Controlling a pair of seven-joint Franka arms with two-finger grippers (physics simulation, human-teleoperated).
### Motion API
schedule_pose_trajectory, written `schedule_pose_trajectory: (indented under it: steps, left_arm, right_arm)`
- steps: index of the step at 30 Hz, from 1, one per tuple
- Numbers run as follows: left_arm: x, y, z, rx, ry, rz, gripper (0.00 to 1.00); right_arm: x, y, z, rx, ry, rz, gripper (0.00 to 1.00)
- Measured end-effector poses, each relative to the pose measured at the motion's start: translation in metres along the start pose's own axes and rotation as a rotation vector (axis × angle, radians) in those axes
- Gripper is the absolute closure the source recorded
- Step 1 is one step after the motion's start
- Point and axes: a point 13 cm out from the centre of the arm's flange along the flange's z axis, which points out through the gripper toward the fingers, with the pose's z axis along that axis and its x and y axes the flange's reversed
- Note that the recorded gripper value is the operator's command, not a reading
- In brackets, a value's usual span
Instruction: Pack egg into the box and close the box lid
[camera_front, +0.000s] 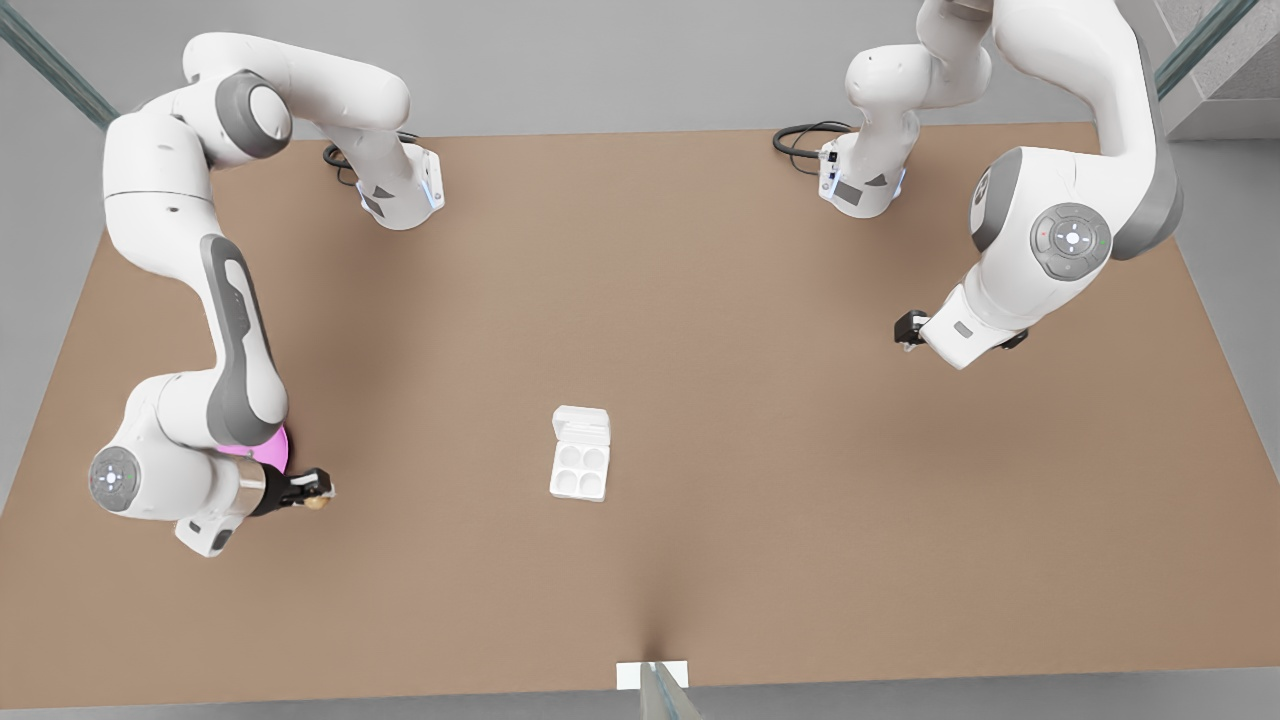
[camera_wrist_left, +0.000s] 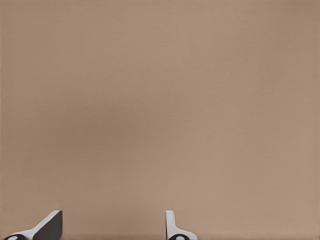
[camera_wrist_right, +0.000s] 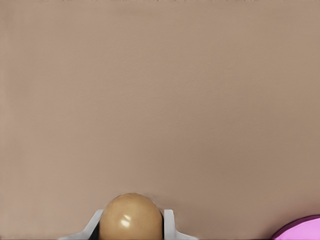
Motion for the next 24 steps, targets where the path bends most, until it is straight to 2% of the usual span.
schedule_pose_trajectory:
  steps: [9, 17, 24]
  left_arm:
    - [0.000, 0.000, 0.000, 0.000, 0.000, -0.001, 0.00]
    - [0.000, 0.000, 0.000, 0.000, 0.001, -0.001, 0.00]
    - [-0.001, 0.000, 0.003, 0.001, 0.005, -0.001, 0.00]
  right_arm:
    - [-0.038, 0.180, 0.000, 0.004, 0.009, -0.031, 0.60]
    - [-0.089, 0.304, 0.052, -0.045, -0.084, 0.035, 0.60]
    - [-0.110, 0.353, 0.078, -0.077, -0.151, 0.137, 0.60]
